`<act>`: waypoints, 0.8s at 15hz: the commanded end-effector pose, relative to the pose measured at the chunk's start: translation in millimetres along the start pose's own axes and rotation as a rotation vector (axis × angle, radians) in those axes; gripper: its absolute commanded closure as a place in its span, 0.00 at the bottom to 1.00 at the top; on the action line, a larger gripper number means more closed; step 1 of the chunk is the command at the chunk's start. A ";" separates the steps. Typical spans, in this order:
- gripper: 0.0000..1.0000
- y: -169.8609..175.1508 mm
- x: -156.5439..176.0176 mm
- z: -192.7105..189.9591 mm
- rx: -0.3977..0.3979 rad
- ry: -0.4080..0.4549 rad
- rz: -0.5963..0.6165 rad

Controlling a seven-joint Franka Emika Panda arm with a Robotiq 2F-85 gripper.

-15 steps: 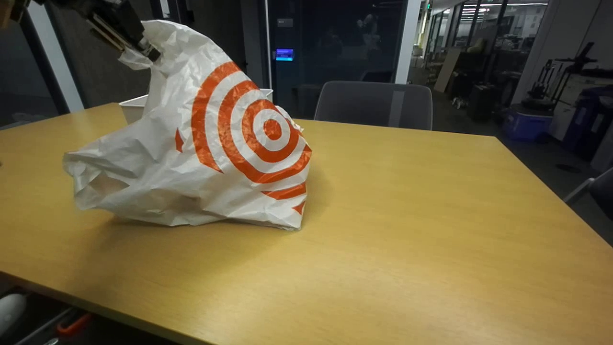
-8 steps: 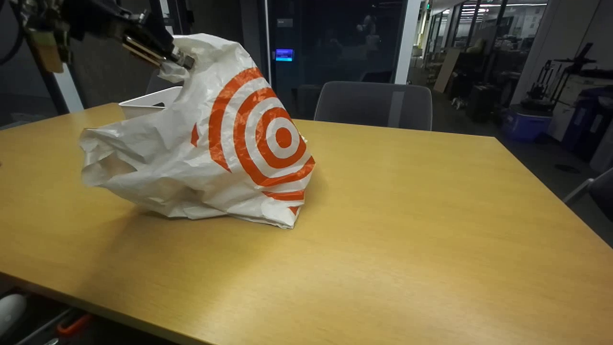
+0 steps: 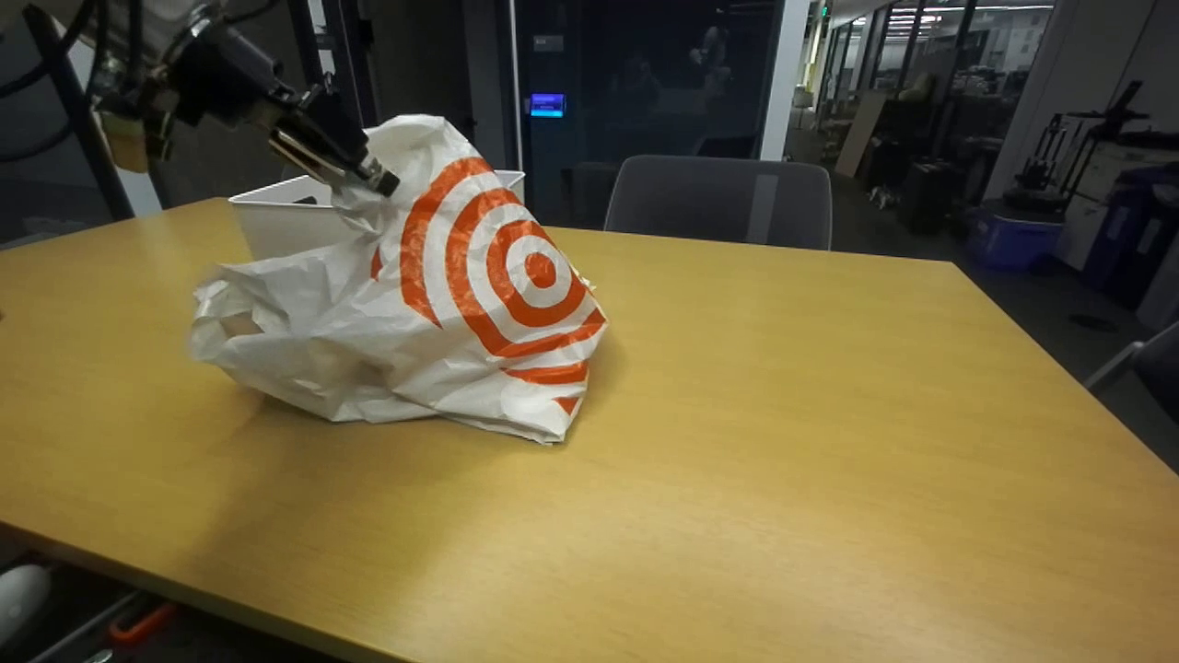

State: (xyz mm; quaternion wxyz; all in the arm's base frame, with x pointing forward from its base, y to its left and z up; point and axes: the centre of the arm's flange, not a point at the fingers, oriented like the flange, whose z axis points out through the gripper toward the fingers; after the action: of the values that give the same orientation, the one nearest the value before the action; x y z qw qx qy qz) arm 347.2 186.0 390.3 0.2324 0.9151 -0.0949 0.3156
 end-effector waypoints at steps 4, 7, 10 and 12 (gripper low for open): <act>0.04 21.5 39.9 -40.1 0.285 -0.262 0.083; 0.00 33.5 52.4 -63.4 0.425 -0.397 0.118; 0.00 46.0 59.2 -90.8 0.479 -0.487 0.158; 0.00 53.9 61.1 -106.2 0.466 -0.519 0.193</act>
State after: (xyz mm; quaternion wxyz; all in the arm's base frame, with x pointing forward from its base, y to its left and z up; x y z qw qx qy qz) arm 336.2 191.4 488.0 -0.0342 0.9820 -0.1424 0.1192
